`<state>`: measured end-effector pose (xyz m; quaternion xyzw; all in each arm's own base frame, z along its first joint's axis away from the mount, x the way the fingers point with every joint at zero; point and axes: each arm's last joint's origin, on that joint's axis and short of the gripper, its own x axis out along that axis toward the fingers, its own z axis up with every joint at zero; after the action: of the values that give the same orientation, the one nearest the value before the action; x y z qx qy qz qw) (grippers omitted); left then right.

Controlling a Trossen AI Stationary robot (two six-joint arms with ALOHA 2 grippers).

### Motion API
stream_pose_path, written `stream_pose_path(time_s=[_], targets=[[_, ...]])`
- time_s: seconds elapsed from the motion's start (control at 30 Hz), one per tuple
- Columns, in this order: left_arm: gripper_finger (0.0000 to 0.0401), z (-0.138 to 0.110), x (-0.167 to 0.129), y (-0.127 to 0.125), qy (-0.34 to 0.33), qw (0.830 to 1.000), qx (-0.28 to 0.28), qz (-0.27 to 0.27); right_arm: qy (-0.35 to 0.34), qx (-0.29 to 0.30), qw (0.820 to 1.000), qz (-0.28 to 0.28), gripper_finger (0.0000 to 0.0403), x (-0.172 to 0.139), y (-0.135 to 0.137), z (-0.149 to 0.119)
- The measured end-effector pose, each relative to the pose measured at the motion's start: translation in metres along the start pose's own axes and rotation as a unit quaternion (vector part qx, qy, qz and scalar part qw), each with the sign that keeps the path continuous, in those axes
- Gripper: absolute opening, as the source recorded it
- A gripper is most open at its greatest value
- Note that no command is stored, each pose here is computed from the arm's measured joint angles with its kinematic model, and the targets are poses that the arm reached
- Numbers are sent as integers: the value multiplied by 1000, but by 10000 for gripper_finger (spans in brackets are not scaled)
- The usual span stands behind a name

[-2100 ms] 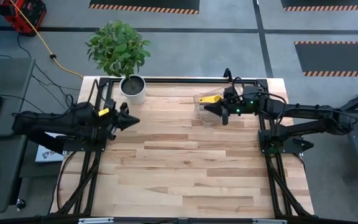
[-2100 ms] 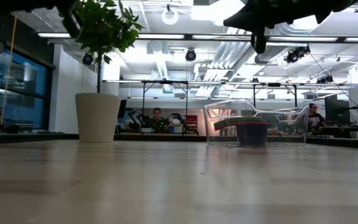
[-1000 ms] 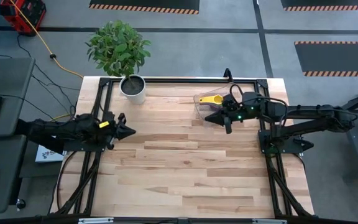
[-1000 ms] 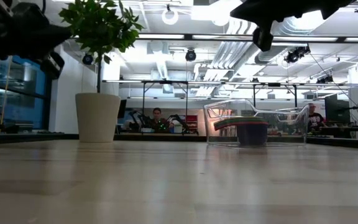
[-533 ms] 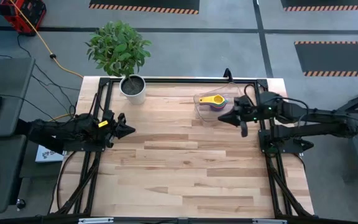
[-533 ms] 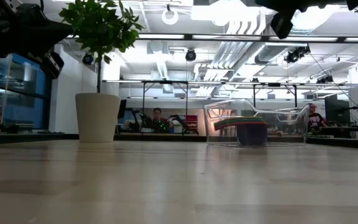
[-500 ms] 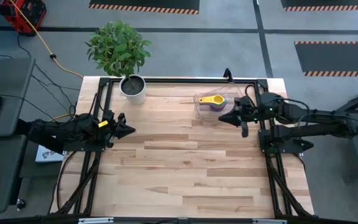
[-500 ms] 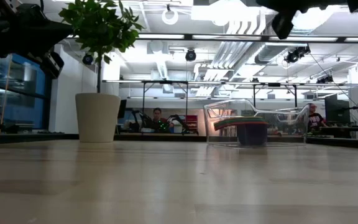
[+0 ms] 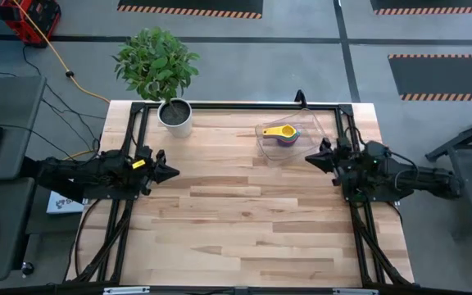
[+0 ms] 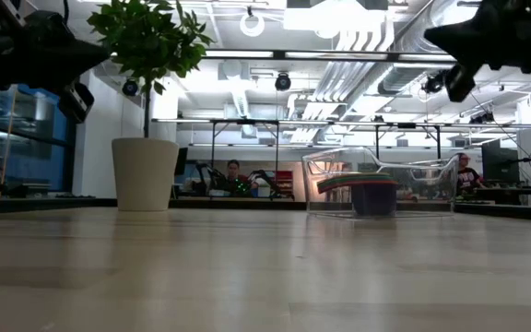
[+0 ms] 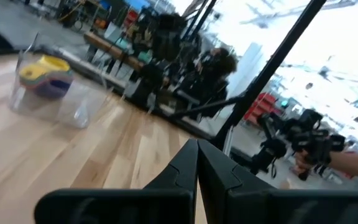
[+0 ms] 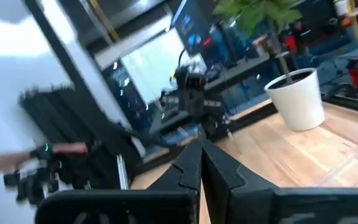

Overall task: Nest measuring cups in basket
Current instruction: Return to Home Position

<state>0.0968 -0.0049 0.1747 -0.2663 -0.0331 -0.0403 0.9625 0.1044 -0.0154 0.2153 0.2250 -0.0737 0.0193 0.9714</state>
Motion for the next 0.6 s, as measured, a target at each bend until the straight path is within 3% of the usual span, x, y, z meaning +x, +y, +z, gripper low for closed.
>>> stream_pose_path(time_s=[0.2,0.33,0.6], targets=[[1,-6,0,4,27,999,0,23,-42,17,999,21,0,-7,-3,-21],[1,-5,0,4,25,999,-1,23,-16,-8,1000,16,0,-6,0,-31],[1,-5,0,4,25,999,-1,23,79,-98,989,-78,0,-8,-8,-54]])
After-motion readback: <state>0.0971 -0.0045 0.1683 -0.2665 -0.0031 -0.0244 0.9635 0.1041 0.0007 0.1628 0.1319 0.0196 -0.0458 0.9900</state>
